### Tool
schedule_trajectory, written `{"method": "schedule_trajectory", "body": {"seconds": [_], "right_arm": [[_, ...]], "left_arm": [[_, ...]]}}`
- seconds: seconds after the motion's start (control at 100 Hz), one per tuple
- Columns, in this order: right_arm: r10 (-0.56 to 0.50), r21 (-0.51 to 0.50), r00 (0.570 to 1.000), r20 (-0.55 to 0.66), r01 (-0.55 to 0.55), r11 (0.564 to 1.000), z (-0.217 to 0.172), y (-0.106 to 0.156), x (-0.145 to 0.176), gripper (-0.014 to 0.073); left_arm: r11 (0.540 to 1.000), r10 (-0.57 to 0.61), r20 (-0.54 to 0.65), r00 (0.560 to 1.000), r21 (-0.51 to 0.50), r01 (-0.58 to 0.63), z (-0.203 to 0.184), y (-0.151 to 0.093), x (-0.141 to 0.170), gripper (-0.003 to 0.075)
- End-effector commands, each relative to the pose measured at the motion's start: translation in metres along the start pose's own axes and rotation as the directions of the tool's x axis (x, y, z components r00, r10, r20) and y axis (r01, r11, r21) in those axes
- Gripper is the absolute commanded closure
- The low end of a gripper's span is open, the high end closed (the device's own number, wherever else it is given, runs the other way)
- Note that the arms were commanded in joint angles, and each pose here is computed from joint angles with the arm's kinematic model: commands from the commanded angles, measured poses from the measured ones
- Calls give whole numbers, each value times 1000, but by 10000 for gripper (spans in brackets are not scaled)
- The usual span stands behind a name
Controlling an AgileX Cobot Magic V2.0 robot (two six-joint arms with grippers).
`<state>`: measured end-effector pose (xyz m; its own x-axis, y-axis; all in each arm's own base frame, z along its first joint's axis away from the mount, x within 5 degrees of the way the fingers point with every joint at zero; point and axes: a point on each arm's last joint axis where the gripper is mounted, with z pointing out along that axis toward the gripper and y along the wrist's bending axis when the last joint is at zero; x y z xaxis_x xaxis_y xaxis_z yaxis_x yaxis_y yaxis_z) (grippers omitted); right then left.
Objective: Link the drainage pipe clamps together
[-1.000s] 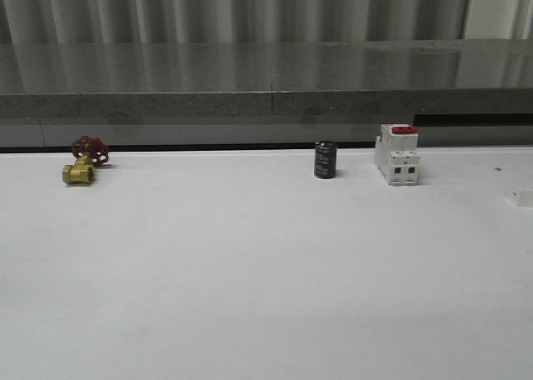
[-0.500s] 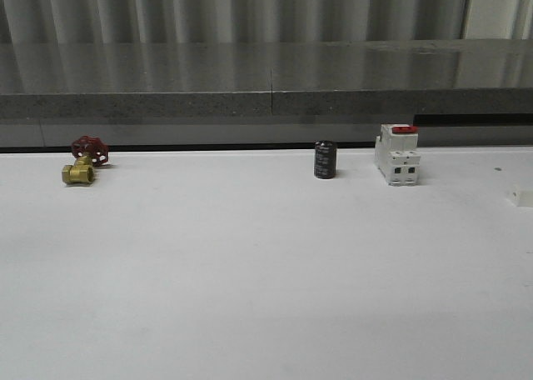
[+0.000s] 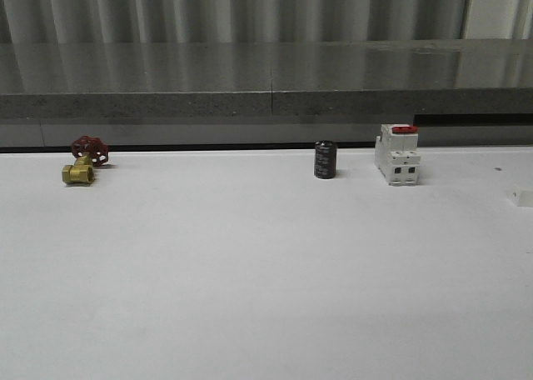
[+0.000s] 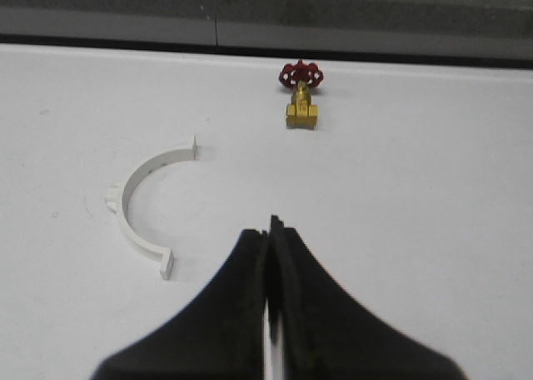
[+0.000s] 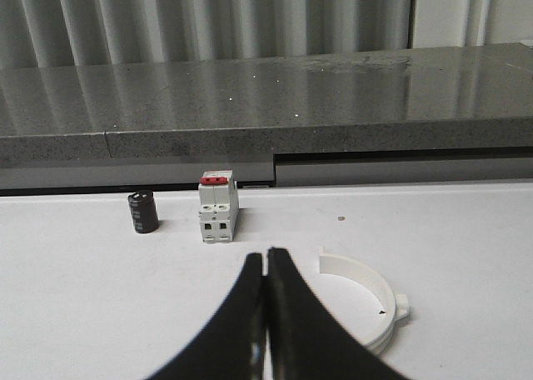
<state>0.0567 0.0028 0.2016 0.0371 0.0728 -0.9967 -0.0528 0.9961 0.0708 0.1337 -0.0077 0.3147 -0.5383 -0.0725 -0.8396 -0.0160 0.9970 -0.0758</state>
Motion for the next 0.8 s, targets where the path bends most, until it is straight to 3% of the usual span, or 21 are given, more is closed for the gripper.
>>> {"method": "schedule_trajectory", "body": {"seconds": [0.0,0.11,0.18,0.35,0.42,0.58,0.79], "right_arm": [[-3,0,993,121,3,1000,-3,1,-15,661],[-3,0,993,121,3,1000,-3,1,-15,661],[-3,0,993,121,3,1000,-3,1,-15,661],[-3,0,993,121,3,1000,-3,1,-15,661],[-3,0,993,121,3,1000,-3,1,-15,661],[-3,0,993,121,3,1000,-3,1,-15,661],[-3,0,993,121,3,1000,-3,1,-15,661]], "left_arm": [[1000,-9,44,999,12,9,5,-2,-15,741],[1000,-5,-10,1000,4,5,14,-3,-12,721],[1000,-5,-34,999,1,5,18,-2,-11,640],[1000,-4,-48,999,-2,4,20,-2,-10,271],[1000,-6,-44,999,0,6,20,-3,-11,179],[1000,-15,-29,999,4,15,22,-3,-15,166],[996,-59,-190,980,-75,45,53,4,-44,165]]}}
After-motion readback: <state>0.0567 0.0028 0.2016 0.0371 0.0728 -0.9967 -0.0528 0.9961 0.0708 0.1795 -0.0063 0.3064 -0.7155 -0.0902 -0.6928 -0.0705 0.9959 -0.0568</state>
